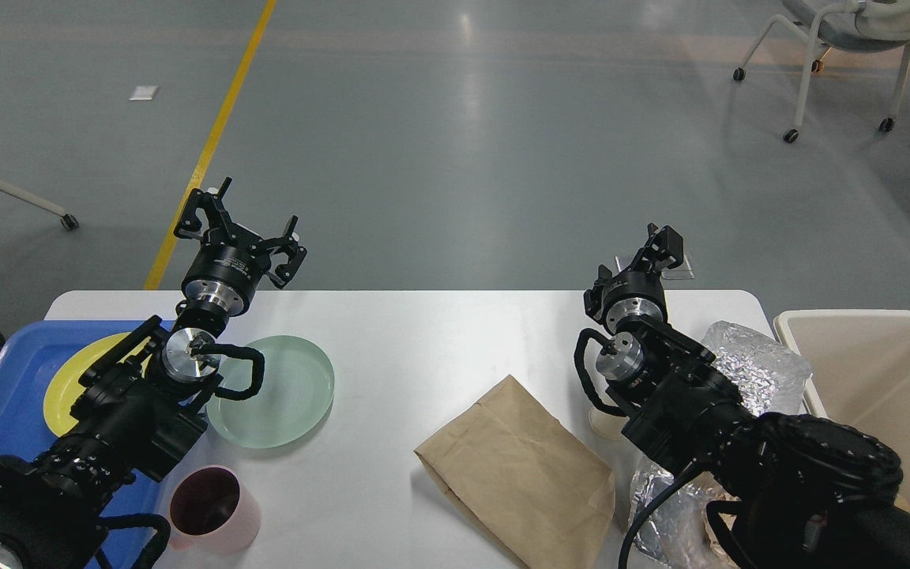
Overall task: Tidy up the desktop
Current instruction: 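Swing the left arm outward and raise it above the blue tray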
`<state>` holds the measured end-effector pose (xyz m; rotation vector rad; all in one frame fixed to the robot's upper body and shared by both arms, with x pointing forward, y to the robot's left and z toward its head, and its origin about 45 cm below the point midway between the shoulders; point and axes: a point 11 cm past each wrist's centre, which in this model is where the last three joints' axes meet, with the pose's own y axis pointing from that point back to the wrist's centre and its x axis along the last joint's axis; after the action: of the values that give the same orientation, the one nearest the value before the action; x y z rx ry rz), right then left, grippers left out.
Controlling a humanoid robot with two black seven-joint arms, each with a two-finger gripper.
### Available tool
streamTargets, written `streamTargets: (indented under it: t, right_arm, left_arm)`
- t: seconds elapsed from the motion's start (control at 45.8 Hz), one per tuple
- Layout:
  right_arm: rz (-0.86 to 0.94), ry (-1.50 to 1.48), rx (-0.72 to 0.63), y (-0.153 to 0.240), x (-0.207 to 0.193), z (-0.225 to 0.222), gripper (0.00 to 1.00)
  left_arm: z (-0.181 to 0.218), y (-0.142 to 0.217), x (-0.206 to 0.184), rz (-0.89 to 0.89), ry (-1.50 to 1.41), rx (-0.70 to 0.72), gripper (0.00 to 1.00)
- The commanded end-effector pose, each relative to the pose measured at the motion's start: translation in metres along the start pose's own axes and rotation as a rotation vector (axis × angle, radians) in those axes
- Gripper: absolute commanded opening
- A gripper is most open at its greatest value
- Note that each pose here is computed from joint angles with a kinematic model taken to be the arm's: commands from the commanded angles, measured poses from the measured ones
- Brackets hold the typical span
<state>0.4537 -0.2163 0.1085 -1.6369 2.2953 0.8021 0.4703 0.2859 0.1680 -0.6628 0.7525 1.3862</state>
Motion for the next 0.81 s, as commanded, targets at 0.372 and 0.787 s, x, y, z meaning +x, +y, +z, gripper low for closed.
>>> streamTargets:
  t: [0.372,0.787]
  right_arm:
    - [0.0,0.0,0.0,0.0,0.0,0.0,1.0]
    - [0.001,0.0,0.001,0.0,0.0,0.0,1.0]
  left_arm:
    - [0.006,-0.012,-0.016,-0.029,-0.142,0.053,1.0]
    - [0.026,-0.027,-0.047,-0.197,-0.773,0.327,1.0]
